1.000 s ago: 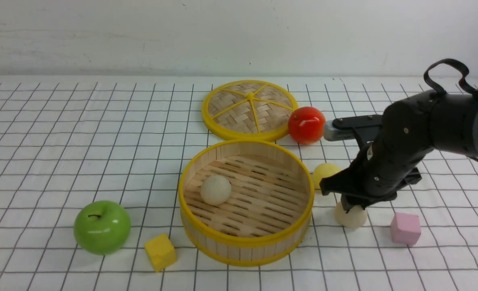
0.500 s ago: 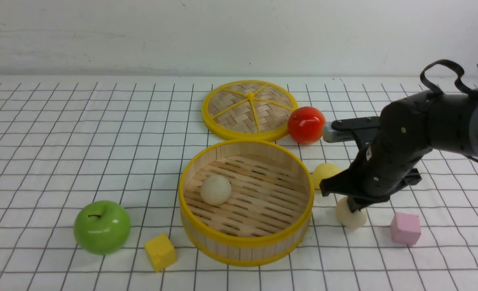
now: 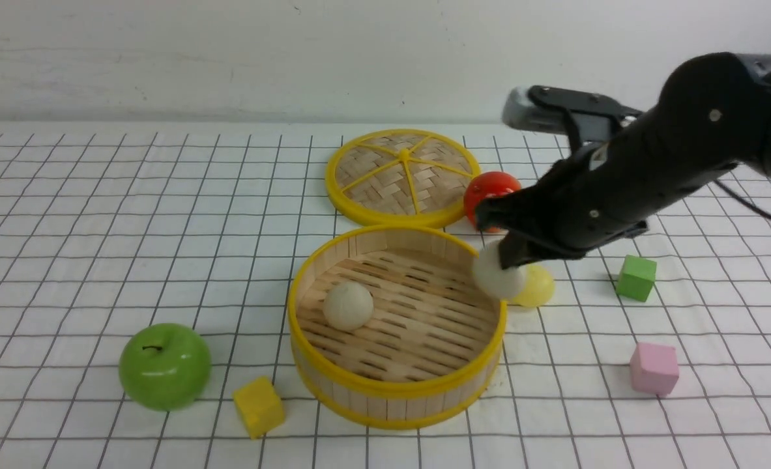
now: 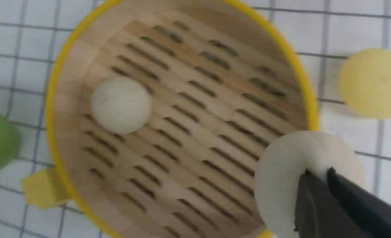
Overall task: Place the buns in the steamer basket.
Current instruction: Use the right arm to put the steamed stuffed bun into the steamer
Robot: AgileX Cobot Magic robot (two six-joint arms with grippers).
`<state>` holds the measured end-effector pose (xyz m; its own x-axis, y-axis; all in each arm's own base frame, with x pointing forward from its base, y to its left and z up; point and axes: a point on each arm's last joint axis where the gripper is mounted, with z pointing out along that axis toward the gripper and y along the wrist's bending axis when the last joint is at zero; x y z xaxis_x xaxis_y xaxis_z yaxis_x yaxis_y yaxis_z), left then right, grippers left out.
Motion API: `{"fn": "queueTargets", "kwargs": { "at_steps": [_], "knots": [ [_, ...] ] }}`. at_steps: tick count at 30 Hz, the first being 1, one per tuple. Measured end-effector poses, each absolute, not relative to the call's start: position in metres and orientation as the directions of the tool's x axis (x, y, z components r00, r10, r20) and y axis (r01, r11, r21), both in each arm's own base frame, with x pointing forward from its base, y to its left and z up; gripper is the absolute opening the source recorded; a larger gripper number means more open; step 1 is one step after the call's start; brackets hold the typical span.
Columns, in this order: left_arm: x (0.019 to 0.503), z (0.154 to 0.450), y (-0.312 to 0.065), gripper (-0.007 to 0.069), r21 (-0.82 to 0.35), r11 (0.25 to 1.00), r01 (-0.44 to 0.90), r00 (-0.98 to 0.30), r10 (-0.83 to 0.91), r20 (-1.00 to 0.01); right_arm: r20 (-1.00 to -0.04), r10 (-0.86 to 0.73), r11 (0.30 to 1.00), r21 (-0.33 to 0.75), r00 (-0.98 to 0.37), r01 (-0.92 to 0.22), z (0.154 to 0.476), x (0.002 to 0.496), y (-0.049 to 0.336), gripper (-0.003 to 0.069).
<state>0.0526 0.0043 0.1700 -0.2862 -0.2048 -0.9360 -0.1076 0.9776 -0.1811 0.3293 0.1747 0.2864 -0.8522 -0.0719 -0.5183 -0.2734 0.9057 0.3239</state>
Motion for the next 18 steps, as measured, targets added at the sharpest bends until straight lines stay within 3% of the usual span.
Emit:
{"fn": "queueTargets", "kwargs": {
  "at_steps": [2,5,13,18],
  "knots": [
    [0.053,0.170,0.004,0.0091,-0.181,0.978,-0.108,-0.286,-0.205,-0.936,-0.526,-0.153,0.872,0.326,-0.836,-0.364,0.272,0.326,0.200,0.0000],
    [0.053,0.170,0.004,0.0091,-0.181,0.978,-0.108,-0.286,-0.205,-0.936,-0.522,-0.206,0.854,0.317,-0.828,-0.413,0.253,0.326,0.221,0.0001],
    [0.053,0.170,0.004,0.0091,-0.181,0.978,-0.108,-0.286,-0.205,-0.936,-0.483,-0.235,0.860,0.300,-0.843,-0.412,0.215,0.335,0.235,0.0068],
    [0.053,0.170,0.004,0.0091,-0.181,0.978,-0.108,-0.286,-0.205,-0.936,-0.482,-0.237,0.862,0.297,-0.844,-0.412,0.212,0.336,0.235,0.0252]
  ]
}}
